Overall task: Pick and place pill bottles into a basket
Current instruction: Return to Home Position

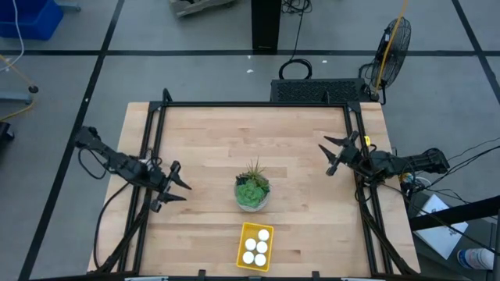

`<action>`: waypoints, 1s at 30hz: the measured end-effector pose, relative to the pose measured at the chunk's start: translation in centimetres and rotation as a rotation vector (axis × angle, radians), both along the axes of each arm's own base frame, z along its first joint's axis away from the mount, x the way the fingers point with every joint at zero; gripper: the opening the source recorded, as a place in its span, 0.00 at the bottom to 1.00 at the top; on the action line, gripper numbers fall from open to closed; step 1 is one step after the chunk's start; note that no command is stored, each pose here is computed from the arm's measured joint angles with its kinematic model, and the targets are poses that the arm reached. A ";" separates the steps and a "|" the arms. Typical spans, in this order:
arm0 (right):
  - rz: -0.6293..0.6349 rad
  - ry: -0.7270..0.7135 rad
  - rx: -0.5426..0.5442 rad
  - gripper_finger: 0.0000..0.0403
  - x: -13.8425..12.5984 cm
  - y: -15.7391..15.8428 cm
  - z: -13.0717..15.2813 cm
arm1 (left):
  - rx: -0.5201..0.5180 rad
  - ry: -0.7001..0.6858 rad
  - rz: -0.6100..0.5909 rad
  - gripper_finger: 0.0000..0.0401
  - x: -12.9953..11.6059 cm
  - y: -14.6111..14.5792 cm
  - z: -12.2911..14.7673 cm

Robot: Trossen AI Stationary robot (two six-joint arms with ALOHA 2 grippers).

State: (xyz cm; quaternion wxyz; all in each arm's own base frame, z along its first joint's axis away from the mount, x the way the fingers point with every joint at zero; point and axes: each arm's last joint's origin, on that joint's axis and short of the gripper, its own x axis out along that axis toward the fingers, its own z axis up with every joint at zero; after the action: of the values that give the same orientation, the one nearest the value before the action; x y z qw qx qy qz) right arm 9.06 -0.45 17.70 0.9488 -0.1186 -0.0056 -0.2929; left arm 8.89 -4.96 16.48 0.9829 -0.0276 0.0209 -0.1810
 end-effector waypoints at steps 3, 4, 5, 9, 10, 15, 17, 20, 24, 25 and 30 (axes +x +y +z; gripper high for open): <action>0.000 0.001 0.000 0.40 0.0 0.0 0.0 | -0.006 0.047 0.002 0.46 0.2 -0.1 -0.4; 0.000 0.001 0.000 0.40 0.0 0.0 0.0 | -0.010 0.063 0.003 0.46 0.3 -0.2 -0.5; 0.000 0.001 0.000 0.40 0.0 0.0 0.0 | -0.008 0.076 0.006 0.46 0.3 -0.2 -0.6; 0.000 -0.001 0.000 0.40 0.0 0.0 0.0 | -0.028 0.117 0.017 0.46 0.5 -0.3 -0.9; 0.000 -0.001 0.000 0.40 0.0 0.0 0.0 | -0.031 0.119 0.018 0.46 0.6 -0.3 -0.9; 0.000 -0.002 0.000 0.40 0.0 0.0 0.0 | -0.041 0.101 0.031 0.46 0.7 -0.3 -0.7; 0.000 -0.002 0.000 0.40 0.0 0.0 0.0 | -0.040 0.101 0.036 0.46 0.7 -0.3 -0.7; 0.001 -0.002 0.000 0.40 0.0 0.0 0.0 | -0.040 0.101 0.036 0.46 0.7 -0.3 -0.7; 0.000 -0.002 0.000 0.40 0.0 0.0 0.0 | -0.041 0.100 0.036 0.46 0.7 -0.3 -0.7; 0.000 -0.001 0.000 0.40 0.0 0.0 0.0 | -0.042 0.099 0.035 0.46 0.7 -0.3 -0.7; 0.001 -0.001 0.000 0.40 0.0 0.0 0.0 | -0.043 0.098 0.035 0.46 0.7 -0.3 -0.7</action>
State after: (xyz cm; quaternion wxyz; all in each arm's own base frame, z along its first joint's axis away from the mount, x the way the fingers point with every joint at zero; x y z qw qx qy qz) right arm 9.06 -0.45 17.69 0.9488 -0.1184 -0.0061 -0.2926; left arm 9.57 -5.29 15.79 0.9829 -0.0576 0.0645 -0.1625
